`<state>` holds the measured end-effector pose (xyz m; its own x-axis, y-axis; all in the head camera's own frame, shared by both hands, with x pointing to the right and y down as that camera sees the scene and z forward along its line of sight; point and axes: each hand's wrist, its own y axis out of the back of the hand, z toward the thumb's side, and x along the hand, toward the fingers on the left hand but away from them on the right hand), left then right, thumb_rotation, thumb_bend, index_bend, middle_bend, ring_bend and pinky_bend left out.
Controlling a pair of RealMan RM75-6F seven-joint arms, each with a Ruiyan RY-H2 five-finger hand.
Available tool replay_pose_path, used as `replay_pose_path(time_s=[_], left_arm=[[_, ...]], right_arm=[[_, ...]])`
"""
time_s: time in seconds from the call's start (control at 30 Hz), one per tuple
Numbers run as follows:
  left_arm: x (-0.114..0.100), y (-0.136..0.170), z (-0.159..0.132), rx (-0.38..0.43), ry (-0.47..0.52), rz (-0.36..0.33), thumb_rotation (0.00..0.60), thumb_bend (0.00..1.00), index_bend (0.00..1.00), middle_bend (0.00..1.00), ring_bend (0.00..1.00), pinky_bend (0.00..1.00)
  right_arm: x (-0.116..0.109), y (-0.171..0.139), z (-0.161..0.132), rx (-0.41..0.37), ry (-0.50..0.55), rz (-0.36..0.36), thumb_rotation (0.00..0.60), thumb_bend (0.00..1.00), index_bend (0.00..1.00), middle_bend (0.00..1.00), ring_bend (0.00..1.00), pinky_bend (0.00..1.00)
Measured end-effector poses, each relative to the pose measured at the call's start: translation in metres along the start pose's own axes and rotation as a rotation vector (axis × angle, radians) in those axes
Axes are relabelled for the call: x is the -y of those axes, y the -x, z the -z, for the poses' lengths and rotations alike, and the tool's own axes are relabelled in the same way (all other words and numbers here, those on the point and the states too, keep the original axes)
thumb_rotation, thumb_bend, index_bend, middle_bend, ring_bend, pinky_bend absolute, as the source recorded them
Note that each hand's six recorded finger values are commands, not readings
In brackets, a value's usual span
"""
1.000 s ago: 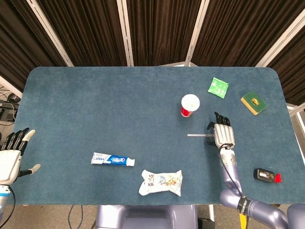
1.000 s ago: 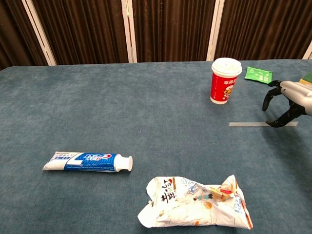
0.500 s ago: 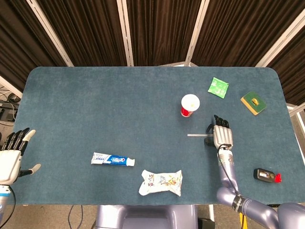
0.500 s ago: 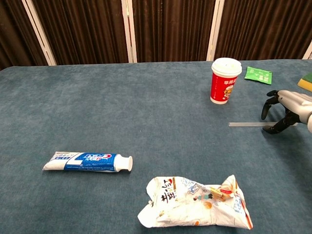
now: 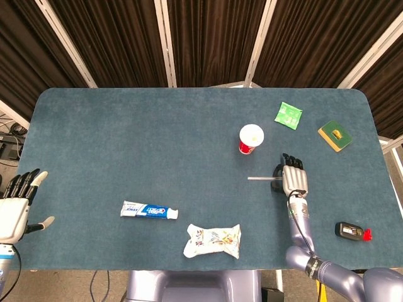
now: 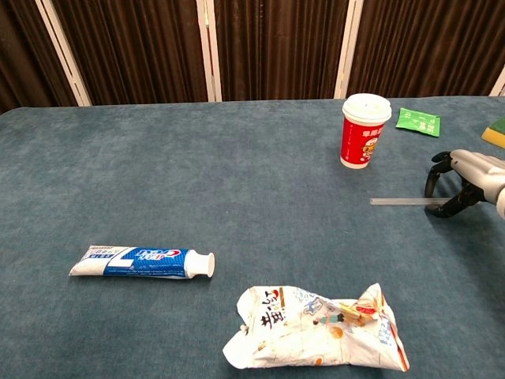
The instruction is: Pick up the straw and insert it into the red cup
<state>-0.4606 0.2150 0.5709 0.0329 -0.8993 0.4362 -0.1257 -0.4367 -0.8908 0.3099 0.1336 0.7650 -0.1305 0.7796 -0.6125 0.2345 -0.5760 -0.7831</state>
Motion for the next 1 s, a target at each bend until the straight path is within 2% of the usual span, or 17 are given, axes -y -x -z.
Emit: replay_pose_path(time_s=[0.43,0.83,1.0], left_arm=[[0.000,0.000,0.000,-0.004,-0.003,0.000,0.600,0.00,0.00,0.00,0.00,0.00],[0.000,0.000,0.000,-0.007,-0.001,0.001,0.600,0.00,0.00,0.00,0.00,0.00],[0.000,0.000,0.000,-0.007,0.001,0.001,0.600,0.00,0.00,0.00,0.00,0.00]], right_arm=[[0.000,-0.002,-0.011,-0.025,0.020,0.006,0.600,0.36,0.54,0.10,0.00,0.00],[0.005,-0.001,-0.007,-0.006,0.019,-0.011,0.600,0.37,0.54,0.10,0.00,0.00],[0.006,-0.001,-0.008,-0.009,0.021,-0.014,0.600,0.42,0.56,0.11,0.00,0.00]])
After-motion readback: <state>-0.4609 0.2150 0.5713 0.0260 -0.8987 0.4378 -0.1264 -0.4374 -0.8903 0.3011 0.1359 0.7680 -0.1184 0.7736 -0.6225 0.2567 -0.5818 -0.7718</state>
